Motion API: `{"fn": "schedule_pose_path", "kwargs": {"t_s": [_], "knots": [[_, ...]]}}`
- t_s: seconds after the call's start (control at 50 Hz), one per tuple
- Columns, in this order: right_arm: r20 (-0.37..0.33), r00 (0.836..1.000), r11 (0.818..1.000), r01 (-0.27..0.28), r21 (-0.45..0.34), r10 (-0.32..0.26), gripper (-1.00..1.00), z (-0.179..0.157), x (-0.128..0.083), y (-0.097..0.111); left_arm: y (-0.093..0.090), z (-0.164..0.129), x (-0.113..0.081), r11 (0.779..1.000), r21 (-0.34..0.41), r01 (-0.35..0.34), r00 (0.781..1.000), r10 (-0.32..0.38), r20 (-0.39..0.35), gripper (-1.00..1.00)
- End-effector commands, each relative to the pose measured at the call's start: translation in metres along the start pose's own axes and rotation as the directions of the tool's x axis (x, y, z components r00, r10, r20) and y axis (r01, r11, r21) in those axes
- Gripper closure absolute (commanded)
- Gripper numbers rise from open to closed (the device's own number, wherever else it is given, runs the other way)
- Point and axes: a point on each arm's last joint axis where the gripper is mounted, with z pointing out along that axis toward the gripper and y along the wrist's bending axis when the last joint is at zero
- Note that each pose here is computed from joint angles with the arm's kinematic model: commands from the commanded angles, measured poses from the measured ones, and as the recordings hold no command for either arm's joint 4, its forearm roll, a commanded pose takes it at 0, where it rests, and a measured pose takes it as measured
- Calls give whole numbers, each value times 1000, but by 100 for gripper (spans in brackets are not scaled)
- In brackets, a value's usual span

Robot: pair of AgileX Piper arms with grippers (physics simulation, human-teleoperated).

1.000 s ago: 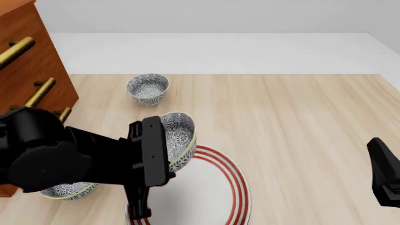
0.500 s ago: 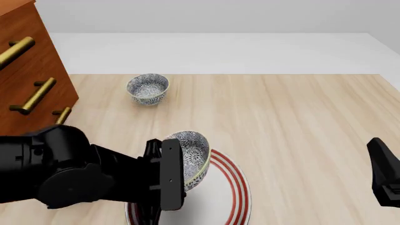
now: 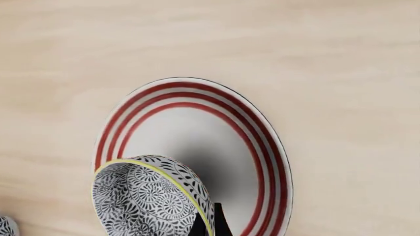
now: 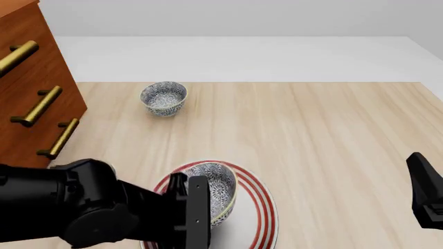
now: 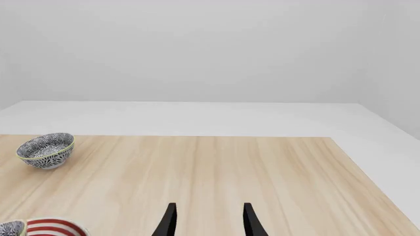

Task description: Pick up the bowl and put it in the middle on the plate.

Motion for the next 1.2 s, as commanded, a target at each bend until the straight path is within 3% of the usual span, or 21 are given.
{"fn": "schedule_pose_path", "kwargs": {"t_s": [0.02,0.48,0.5,1.2], "knots": [[0,1000,1000,0,0,0,-100,0,0,0,-4,7,0,1000,7,-11,1000,11,0,100],[0,1000,1000,0,0,0,-100,0,0,0,-11,12,3,998,12,-60,998,59,8,100],[0,1000,1000,0,0,0,-100,0,0,0,-9,11,5,998,5,-59,998,59,9,-100],[0,1000,1000,0,0,0,-100,0,0,0,-9,-16,13,997,-46,-59,996,62,59,-100]]}}
